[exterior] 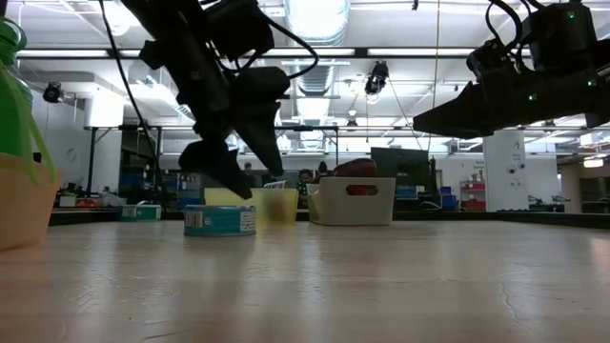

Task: Pick & Place Food Item
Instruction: Put the blue tuna can into the yellow bin

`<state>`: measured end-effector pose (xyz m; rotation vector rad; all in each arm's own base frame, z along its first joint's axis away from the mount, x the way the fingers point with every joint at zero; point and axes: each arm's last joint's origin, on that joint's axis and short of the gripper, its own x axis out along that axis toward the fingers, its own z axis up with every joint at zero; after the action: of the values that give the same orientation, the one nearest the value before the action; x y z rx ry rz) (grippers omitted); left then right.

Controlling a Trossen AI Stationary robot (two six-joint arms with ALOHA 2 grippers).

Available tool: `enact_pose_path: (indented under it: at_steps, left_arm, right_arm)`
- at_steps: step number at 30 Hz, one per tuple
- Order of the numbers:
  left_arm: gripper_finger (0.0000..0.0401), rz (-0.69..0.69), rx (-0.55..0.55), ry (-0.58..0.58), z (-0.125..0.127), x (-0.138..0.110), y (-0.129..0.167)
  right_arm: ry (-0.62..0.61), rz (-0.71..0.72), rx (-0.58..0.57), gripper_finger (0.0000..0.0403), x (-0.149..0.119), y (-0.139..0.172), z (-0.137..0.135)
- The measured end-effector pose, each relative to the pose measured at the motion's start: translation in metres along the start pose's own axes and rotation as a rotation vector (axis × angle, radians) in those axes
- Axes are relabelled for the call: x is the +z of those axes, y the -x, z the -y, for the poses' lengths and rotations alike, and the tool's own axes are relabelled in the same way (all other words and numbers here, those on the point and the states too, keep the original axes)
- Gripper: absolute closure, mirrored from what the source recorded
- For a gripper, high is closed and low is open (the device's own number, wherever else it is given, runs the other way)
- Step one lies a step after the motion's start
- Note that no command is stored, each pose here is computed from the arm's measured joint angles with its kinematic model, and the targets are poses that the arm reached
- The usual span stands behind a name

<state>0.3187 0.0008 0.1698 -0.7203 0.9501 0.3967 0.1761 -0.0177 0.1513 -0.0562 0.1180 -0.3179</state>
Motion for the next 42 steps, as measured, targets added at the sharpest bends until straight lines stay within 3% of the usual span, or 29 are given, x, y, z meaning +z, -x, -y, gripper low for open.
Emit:
enact_pose_path:
  at_steps: [8, 17, 25, 35, 42]
  left_arm:
    - [0.0069, -0.066, 0.206, 0.187, -0.02, -0.004, 0.023]
    - [0.0069, -0.089, 0.307, 0.255, -0.034, -0.017, 0.027]
    - [0.0075, -0.05, 0.2, 0.213, -0.044, -0.028, 0.014]
    - [0.0159, 0.007, 0.119, 0.251, -0.064, -0.042, 0.024]
    - [0.0175, 0.113, 0.013, 0.266, -0.081, -0.054, 0.033]
  right_arm:
    - [0.0, -0.001, 0.0, 0.0097, 0.0, 0.0, 0.0]
    - [0.0, 0.0, 0.0, 0.0097, 0.0, 0.0, 0.0]
    - [0.0, 0.0, 0.0, 0.0097, 0.0, 0.0, 0.0]
    - [0.0, 0.0, 0.0, 0.0097, 0.0, 0.0, 0.0]
    - [0.0, 0.0, 0.0, 0.0097, 0.0, 0.0, 0.0]
